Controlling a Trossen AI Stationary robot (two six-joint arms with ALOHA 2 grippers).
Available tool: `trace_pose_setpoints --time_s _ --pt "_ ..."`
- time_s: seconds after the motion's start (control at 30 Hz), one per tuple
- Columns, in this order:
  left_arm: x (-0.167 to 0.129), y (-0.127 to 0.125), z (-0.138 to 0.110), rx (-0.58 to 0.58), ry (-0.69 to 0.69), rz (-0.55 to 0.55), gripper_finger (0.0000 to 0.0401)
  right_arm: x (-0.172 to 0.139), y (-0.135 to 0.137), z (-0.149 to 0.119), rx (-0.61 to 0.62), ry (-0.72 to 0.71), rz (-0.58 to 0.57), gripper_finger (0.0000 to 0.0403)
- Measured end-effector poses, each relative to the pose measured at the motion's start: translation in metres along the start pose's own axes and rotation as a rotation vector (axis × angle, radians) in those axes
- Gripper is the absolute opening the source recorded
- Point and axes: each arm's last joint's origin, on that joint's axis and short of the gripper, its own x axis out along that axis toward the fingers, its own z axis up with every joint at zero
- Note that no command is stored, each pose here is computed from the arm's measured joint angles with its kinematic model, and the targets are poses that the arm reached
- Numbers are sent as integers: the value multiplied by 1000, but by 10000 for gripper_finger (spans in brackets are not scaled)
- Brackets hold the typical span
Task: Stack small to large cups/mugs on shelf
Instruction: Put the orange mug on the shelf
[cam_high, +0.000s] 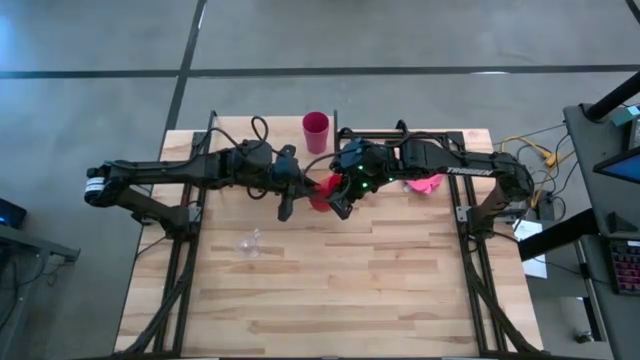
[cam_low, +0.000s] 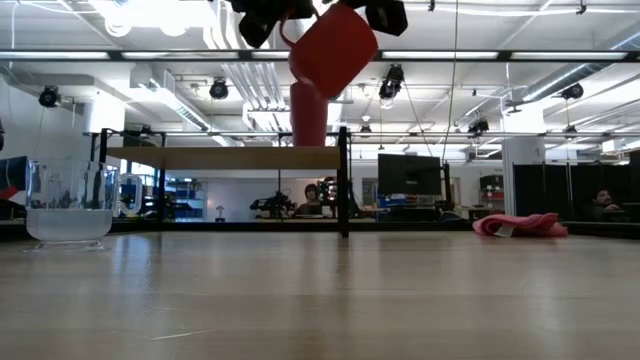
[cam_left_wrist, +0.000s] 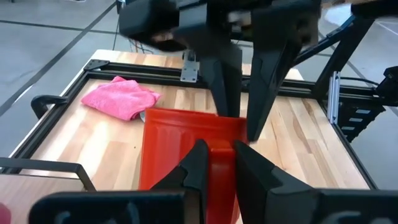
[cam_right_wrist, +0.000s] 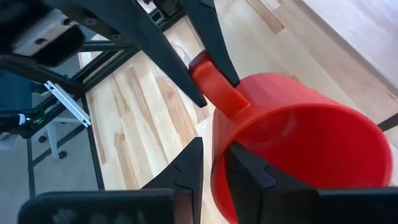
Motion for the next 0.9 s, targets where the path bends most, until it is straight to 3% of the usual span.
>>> trace_pose_setpoints --time_s 0.27,0.5,0.7,0.9 --pt "0 4 -11 -34 100 88 32 -30 9 1 -17 -75 71 56" --pt "-3 3 -9 -67 101 94 32 -53 18 -2 -63 -139 119 56" --pt "-23 0 -3 -134 58 104 32 -64 19 -5 -83 -149 125 56" --pt "-58 -3 -2 -151 53 224 32 -74 20 -7 -107 -159 132 56"
